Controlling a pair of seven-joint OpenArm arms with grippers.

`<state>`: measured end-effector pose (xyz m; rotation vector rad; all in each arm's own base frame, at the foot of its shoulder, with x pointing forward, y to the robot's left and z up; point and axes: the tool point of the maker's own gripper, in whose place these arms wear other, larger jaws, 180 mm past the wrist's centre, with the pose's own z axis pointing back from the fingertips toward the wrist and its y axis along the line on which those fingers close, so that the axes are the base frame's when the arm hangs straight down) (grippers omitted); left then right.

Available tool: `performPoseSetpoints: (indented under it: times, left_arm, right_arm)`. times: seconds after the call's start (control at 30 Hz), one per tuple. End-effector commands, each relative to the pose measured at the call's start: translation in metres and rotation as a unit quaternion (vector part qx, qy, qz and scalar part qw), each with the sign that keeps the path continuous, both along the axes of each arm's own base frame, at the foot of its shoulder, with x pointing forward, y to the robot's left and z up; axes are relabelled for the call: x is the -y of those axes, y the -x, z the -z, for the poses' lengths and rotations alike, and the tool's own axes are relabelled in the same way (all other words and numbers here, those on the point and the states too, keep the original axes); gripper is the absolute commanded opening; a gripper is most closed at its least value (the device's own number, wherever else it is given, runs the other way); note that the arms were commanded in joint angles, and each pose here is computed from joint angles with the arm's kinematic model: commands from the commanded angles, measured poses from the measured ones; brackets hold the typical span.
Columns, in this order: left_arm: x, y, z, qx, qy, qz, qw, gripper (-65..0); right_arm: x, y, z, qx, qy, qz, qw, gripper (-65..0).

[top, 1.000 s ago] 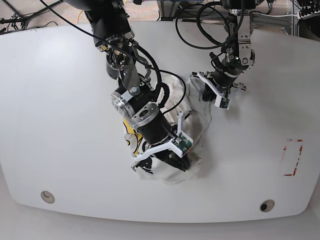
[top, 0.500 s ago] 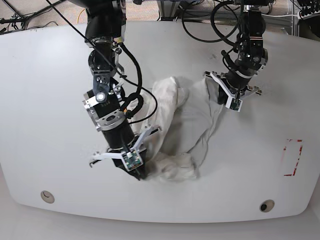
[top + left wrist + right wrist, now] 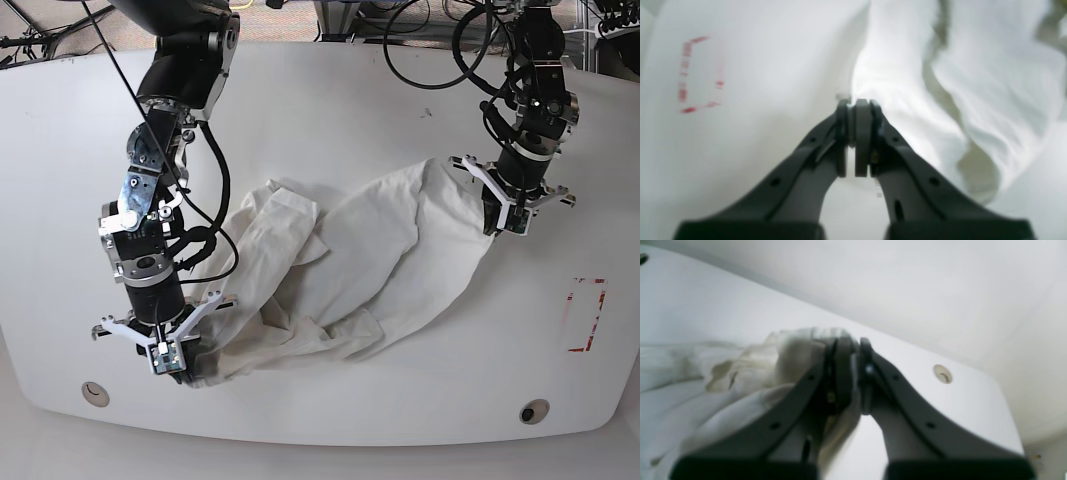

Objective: Fold the T-shirt properly
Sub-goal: 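Pull both grippers apart, stretching the shirt lengthwise across the table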

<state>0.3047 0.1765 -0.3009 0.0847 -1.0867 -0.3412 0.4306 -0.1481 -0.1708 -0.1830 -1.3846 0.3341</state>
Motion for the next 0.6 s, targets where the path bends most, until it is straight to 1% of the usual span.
performPoseSetpoints:
  times: [0.0, 0.23, 0.37, 0.47, 0.57]
  left_arm:
    - [-0.011, -0.013, -0.028, 0.046, -0.014, -0.002, 0.999, -65.0]
    - [-0.043, -0.030, -0.067, 0.094, -0.041, -0.033, 0.994, -65.0]
    - [-0.058, -0.042, -0.093, 0.126, -0.065, -0.038, 0.989, -65.0]
    - [-0.068, -0.048, -0.109, 0.144, -0.076, -0.046, 0.986, -65.0]
    - [-0.083, -0.056, -0.131, 0.164, -0.089, -0.063, 0.980, -65.0]
  right_arm:
    - [0.003, -0.007, -0.031, 0.039, 0.003, 0.001, 0.9992, -63.9]
    - [0.020, -0.017, -0.065, 0.056, 0.030, 0.020, 0.9978, -63.9]
    - [0.028, -0.023, -0.086, 0.072, 0.042, 0.029, 0.9961, -63.7]
    - [0.033, -0.029, -0.094, 0.075, 0.046, 0.033, 0.9956, -63.7]
    - [0.040, -0.036, -0.108, 0.084, 0.051, 0.038, 0.9944, -63.7]
